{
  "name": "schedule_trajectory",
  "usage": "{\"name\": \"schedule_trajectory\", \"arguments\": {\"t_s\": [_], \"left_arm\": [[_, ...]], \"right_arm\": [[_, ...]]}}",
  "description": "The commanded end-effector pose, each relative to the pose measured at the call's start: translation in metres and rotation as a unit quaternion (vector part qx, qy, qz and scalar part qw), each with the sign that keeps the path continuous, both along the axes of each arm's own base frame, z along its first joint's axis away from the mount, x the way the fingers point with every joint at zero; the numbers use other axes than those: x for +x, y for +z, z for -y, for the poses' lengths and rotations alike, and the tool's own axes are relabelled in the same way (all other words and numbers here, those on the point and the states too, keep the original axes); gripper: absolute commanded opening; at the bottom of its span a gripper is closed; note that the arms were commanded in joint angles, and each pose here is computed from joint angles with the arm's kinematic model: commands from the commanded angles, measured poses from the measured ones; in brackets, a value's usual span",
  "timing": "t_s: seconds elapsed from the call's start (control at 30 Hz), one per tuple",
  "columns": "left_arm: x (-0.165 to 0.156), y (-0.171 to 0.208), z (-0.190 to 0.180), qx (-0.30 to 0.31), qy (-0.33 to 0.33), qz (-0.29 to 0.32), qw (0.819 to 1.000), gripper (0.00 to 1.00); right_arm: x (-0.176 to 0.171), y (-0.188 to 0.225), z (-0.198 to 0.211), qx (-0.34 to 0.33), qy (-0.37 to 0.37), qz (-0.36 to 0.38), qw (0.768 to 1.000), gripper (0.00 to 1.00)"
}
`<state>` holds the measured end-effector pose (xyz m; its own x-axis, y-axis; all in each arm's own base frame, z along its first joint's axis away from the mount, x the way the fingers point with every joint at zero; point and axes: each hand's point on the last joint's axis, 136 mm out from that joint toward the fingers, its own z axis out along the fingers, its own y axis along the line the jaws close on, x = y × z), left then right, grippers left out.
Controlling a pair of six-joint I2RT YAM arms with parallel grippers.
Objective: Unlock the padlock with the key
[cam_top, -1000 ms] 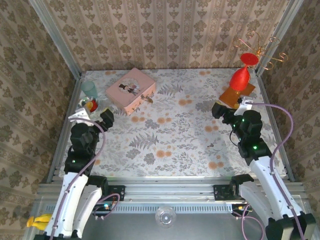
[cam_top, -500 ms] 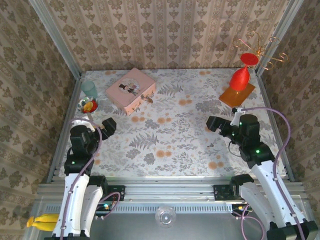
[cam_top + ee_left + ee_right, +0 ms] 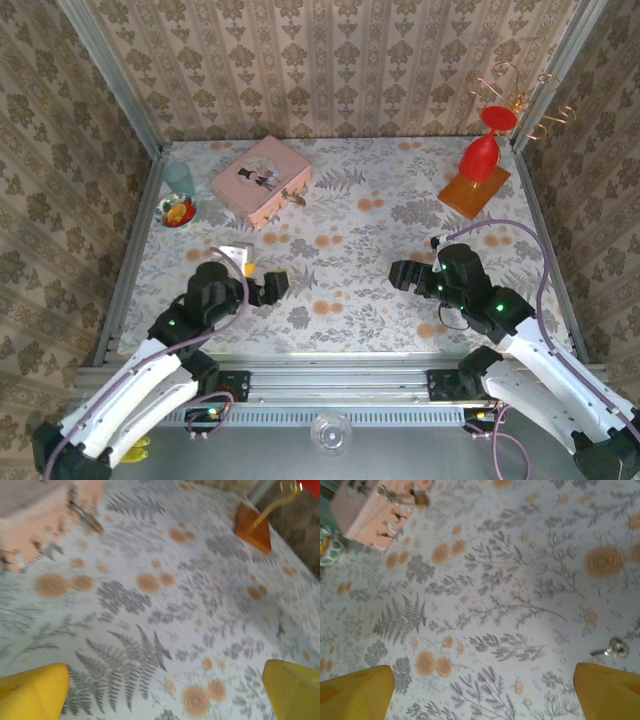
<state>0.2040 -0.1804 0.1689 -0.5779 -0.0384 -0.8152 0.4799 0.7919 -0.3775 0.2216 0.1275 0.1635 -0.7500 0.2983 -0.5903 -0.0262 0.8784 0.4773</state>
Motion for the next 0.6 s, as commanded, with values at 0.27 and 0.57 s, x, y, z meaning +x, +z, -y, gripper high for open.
{"name": "schedule_trajectory", "arguments": {"t_s": [0.27, 0.57], "left_arm": [[-0.024, -0.046, 0.075, 0.081, -0.145, 0.018, 0.986, 1.0], [-0.02, -0.058, 0.078, 0.143, -0.149, 0.045, 0.977, 1.0]], "right_arm": [[-0.022, -0.072, 0.026, -0.082, -0.054, -0.119, 0.988, 0.77], [-0.011, -0.084, 0.058, -0.195, -0.116, -0.152, 0.962, 0.65]]}}
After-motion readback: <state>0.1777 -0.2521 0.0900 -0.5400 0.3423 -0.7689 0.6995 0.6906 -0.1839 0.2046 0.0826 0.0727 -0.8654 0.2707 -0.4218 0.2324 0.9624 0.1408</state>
